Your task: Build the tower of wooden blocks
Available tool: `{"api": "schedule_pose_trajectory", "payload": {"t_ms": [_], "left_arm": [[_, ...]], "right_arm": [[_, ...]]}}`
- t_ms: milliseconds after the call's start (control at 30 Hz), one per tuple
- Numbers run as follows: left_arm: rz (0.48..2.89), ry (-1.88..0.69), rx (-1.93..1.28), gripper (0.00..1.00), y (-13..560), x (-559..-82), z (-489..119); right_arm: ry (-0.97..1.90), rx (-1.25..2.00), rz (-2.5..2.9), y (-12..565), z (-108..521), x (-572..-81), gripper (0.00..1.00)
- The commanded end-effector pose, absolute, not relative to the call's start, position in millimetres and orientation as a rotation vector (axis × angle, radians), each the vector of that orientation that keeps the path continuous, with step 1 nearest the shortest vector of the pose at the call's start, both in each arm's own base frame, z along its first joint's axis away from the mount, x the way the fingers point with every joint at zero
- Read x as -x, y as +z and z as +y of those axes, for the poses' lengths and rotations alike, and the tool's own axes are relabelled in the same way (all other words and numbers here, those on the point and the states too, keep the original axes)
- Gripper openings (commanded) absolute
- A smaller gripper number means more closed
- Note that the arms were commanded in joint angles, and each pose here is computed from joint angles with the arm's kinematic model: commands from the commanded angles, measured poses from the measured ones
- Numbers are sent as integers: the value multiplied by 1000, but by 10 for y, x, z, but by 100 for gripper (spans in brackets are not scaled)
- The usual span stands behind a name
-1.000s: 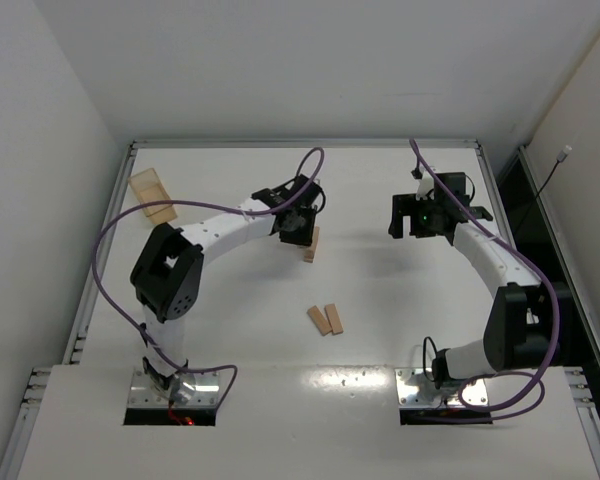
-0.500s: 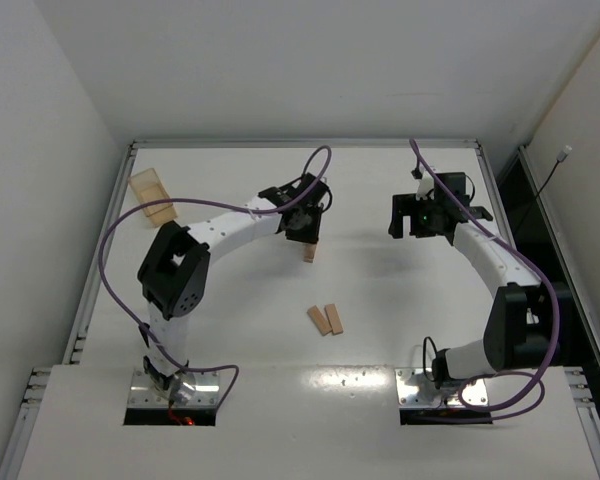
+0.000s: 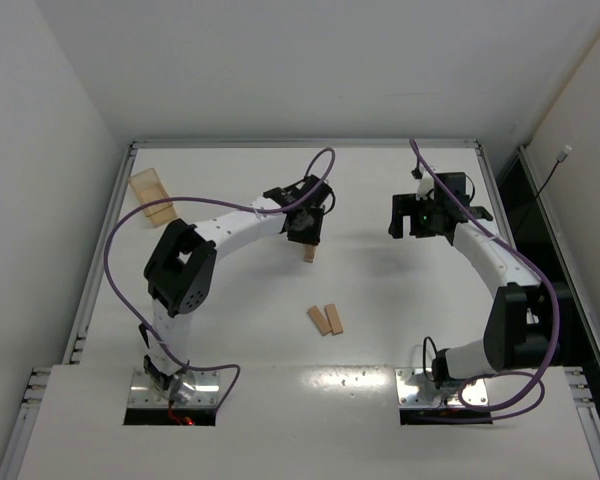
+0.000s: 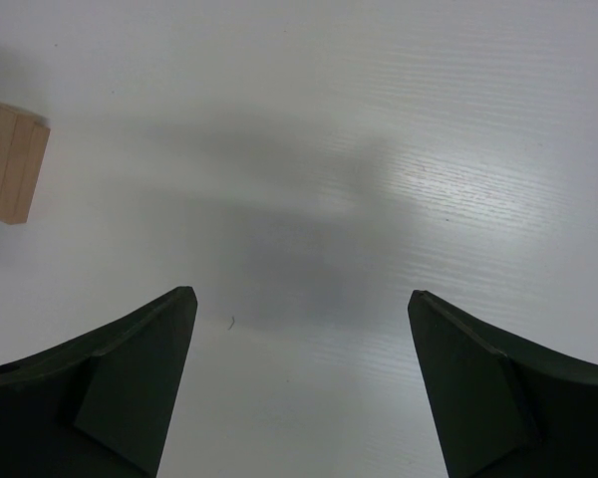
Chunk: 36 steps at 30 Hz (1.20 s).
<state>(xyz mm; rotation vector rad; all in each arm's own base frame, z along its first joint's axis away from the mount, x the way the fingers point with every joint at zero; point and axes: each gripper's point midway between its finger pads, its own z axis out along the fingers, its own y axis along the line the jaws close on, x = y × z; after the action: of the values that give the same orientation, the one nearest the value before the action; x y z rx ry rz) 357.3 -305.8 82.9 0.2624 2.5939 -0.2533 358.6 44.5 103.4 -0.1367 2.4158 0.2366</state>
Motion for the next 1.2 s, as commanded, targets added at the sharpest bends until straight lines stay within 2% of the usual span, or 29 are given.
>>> {"api": "schedule_pose_trajectory", "payload": {"t_ms": [0,100,133,500,667,900,1167], "left_arm": [[2549,-277,-272,0,956,-3641,-3176],[2559,-277,-291,0,912,-3630,-3183],[2562,-287,-295,9,912,-3620,-3195],[2567,-307,-316,52,888,-3595,-3216],[2565,-303,-327,55,887,-3596,-3212],[2448,-310,-297,55,1312,-3530,-3171],[2448,-275,-370,55,1223,-3642,-3250]], "right_arm": [[236,129,2356,1161,441,-3726,85],[236,129,2356,1161,441,-3726,85],[236,128,2366,1126,440,-3703,85],[236,128,2366,1126,440,-3702,85],[236,128,2366,1126,440,-3702,85],[236,129,2357,1135,440,-3697,85],[236,128,2366,1122,439,-3679,85]]}}
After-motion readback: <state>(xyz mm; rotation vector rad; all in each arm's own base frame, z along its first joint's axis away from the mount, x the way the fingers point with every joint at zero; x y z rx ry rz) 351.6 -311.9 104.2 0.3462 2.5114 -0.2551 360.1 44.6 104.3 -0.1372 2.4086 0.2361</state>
